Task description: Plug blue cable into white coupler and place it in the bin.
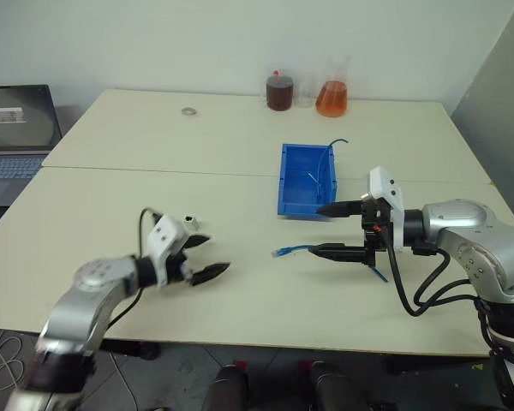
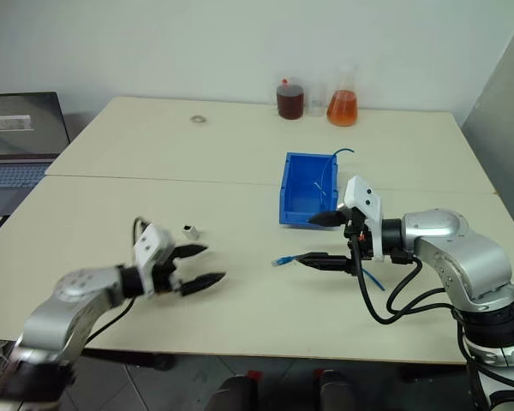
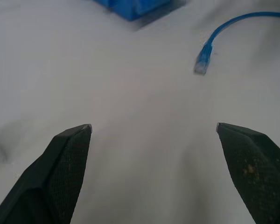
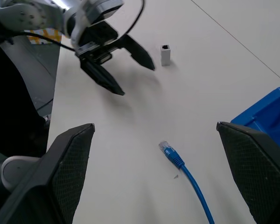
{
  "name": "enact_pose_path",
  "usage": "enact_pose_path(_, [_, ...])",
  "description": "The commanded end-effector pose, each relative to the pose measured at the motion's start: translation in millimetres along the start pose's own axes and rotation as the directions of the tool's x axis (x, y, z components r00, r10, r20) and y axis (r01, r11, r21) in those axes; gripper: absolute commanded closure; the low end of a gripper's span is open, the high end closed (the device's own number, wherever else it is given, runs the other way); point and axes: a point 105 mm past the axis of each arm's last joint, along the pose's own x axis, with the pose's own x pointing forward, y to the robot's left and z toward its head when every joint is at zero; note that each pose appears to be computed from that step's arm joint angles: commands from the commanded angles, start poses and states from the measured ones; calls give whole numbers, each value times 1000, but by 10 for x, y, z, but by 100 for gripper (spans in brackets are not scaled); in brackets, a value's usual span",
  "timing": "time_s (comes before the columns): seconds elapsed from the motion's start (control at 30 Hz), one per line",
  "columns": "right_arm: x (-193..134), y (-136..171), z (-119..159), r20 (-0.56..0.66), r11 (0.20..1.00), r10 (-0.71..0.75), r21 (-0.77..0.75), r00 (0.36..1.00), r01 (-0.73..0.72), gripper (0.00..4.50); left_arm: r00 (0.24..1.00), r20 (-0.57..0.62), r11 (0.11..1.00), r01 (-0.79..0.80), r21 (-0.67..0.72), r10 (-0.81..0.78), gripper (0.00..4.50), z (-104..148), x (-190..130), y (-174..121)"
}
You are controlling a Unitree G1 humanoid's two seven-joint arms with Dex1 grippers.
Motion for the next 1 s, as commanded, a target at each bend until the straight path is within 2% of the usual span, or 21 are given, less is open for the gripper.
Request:
enact_pose_path(0.03, [-77, 47, 88, 12, 999, -17, -31, 1000, 18, 5, 984, -49, 981, 176, 83, -173, 0, -25, 261, -80])
enact_pose_path(0.2, [-126, 64, 61, 4, 998, -67, -20, 998, 67, 5, 926, -156, 923, 363, 128, -343, 0, -196, 391, -73])
enact_pose_path(0.37, [-174, 128, 9, -1, 994, -109, 2, 994, 109, 5, 926, -125, 916, 372, 149, -356, 0, -131, 511, -21])
enact_pose_path(0.63, [-225, 159, -20, -8, 986, -164, 21, 987, 164, 5, 905, -80, 895, 425, 138, -418, 0, -158, 719, -272])
enact_pose_path(0.8, [-225, 156, -24, -5, 983, -179, 29, 984, 179, 5, 915, -96, 903, 403, 149, -392, 0, -204, 716, -249])
enact_pose_path(0.87, [-222, 149, -32, -6, 983, -184, 30, 983, 184, 0, 918, -97, 907, 395, 149, -384, 37, -212, 716, -238])
enact_pose_path(0.9, [-219, 143, -35, -6, 982, -187, 30, 982, 187, 0, 919, -97, 908, 393, 148, -382, 38, -217, 718, -238])
enact_pose_path(1.0, [-210, 126, -39, -6, 981, -193, 30, 981, 193, 0, 923, -93, 912, 384, 145, -374, 113, -225, 742, -249])
